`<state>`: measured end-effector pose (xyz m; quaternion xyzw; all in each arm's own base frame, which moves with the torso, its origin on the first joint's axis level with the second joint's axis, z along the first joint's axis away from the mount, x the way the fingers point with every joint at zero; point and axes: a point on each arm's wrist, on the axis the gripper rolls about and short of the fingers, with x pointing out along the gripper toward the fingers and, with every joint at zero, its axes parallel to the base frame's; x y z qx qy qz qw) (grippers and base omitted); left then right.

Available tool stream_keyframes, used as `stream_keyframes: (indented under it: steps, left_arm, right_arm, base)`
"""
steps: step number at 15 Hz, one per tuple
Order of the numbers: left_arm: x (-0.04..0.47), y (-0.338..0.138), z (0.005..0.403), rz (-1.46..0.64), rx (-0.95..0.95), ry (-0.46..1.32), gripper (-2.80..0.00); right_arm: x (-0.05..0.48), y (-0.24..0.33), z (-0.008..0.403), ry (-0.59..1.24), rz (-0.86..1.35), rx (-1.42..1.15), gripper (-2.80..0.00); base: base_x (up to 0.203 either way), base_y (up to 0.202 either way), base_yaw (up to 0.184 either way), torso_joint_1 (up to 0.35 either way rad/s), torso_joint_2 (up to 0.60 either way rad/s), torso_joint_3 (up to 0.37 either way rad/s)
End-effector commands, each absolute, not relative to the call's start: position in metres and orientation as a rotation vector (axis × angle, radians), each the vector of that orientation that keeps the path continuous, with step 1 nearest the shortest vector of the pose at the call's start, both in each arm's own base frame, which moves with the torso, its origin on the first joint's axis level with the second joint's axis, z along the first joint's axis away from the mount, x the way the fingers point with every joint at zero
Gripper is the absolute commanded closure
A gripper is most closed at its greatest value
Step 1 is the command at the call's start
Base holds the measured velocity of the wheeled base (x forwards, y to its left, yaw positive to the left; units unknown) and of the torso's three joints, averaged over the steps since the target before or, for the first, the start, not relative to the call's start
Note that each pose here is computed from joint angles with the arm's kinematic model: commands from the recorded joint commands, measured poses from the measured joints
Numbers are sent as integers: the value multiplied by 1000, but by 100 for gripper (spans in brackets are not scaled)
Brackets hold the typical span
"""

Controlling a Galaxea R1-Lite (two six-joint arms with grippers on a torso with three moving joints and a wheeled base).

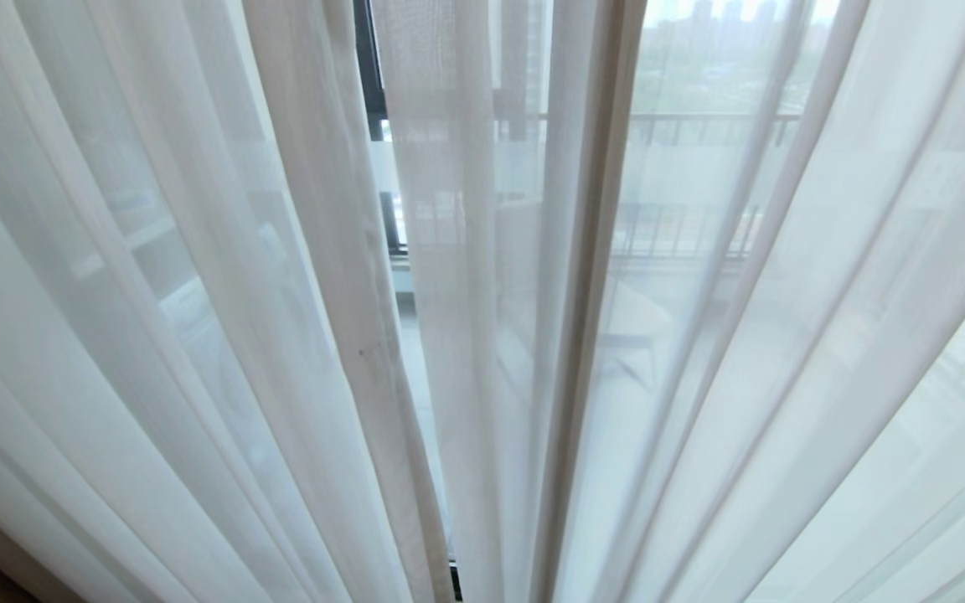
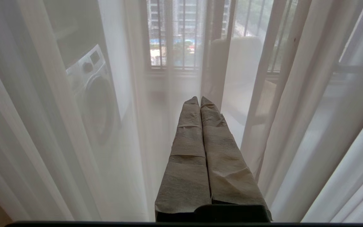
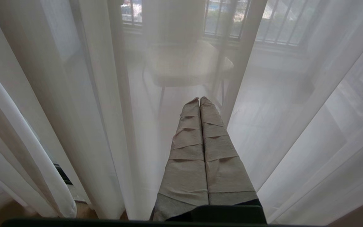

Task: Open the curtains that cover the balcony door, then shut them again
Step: Pull the outer curtains open on both sides, then pull the inner curtains open on both sides

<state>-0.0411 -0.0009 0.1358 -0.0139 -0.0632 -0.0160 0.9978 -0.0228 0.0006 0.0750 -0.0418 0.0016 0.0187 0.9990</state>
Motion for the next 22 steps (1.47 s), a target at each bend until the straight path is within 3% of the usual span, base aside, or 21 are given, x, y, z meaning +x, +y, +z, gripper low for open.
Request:
stream_keyframes:
  steps: [1, 7, 11, 18, 19, 22]
  left_arm:
    - [-34, -2, 154, -66, -28, -86, 0]
    - [-7, -5, 224, -220, -69, -42, 0]
    - [28, -10, 269, -430, -125, 16, 0]
    - [94, -26, 318, -636, -163, 94, 0]
    - [102, -30, 319, -651, -162, 106, -280]
    - [125, -38, 332, -664, -156, 57, -280]
  right_arm:
    - [-23, 1, 75, 3, 39, -84, 0]
    - [-23, 1, 75, 3, 37, -84, 0]
    - [-23, 1, 75, 3, 39, -84, 0]
    - [-23, 1, 75, 3, 39, -84, 0]
    - [-23, 1, 75, 3, 37, -84, 0]
    - [-23, 1, 75, 3, 39, -84, 0]
  base:
    - [0, 0, 0, 0, 0, 0]
    - [0, 0, 0, 0, 0, 0]
    - [0, 0, 0, 0, 0, 0]
    - [0, 0, 0, 0, 0, 0]
    - [0, 0, 0, 0, 0, 0]
    - [0, 0, 0, 0, 0, 0]
